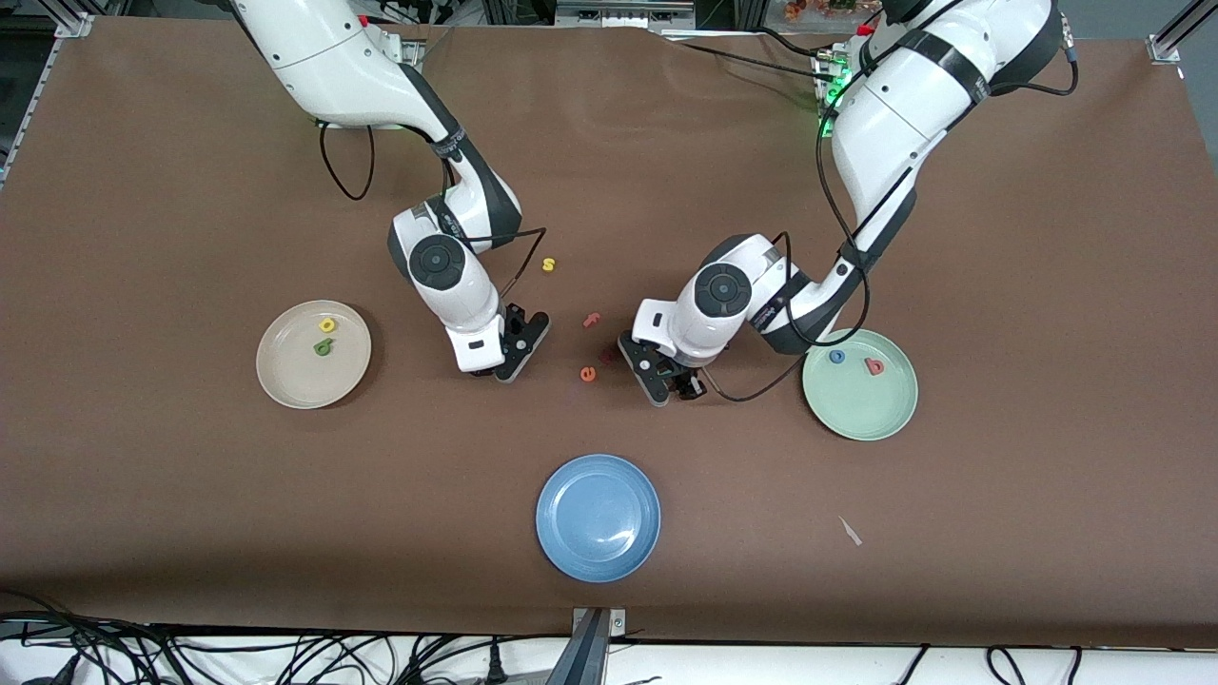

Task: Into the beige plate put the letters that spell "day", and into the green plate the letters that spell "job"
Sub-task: 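Grasp the cyan y and cyan letter with the right and left grippers, then carry the y to the beige plate while the left gripper carries its letter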

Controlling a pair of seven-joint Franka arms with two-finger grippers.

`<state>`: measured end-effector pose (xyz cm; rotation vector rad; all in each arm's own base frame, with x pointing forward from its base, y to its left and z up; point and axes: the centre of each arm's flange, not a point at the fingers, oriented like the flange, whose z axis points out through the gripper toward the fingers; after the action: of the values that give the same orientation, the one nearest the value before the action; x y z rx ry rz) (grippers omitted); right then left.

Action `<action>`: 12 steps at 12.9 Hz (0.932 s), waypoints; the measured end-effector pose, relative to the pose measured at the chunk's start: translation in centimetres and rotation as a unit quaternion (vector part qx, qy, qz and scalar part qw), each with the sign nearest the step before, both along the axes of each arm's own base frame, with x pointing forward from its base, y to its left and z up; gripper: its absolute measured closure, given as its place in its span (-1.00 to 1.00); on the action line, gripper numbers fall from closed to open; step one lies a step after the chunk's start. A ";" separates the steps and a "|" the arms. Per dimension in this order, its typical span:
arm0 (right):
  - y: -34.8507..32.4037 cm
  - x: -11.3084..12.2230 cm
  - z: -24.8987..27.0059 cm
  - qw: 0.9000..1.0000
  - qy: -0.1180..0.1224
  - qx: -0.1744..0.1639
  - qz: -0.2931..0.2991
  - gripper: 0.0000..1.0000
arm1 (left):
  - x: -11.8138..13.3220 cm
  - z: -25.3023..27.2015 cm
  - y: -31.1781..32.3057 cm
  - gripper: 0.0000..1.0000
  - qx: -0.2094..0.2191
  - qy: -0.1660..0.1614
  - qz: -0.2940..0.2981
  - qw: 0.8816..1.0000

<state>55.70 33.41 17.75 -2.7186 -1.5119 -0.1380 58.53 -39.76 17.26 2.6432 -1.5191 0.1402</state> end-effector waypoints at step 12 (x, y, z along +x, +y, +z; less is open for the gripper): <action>-0.1 0.0 0.5 1.000 0.018 -0.010 -0.001 0.49 | 3.9 2.3 5.6 0.81 0.029 -0.001 0.020 0.999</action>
<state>55.75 33.33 18.29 -2.7228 -1.5096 -0.0749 62.47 -34.14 19.59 2.7194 -1.4944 0.1018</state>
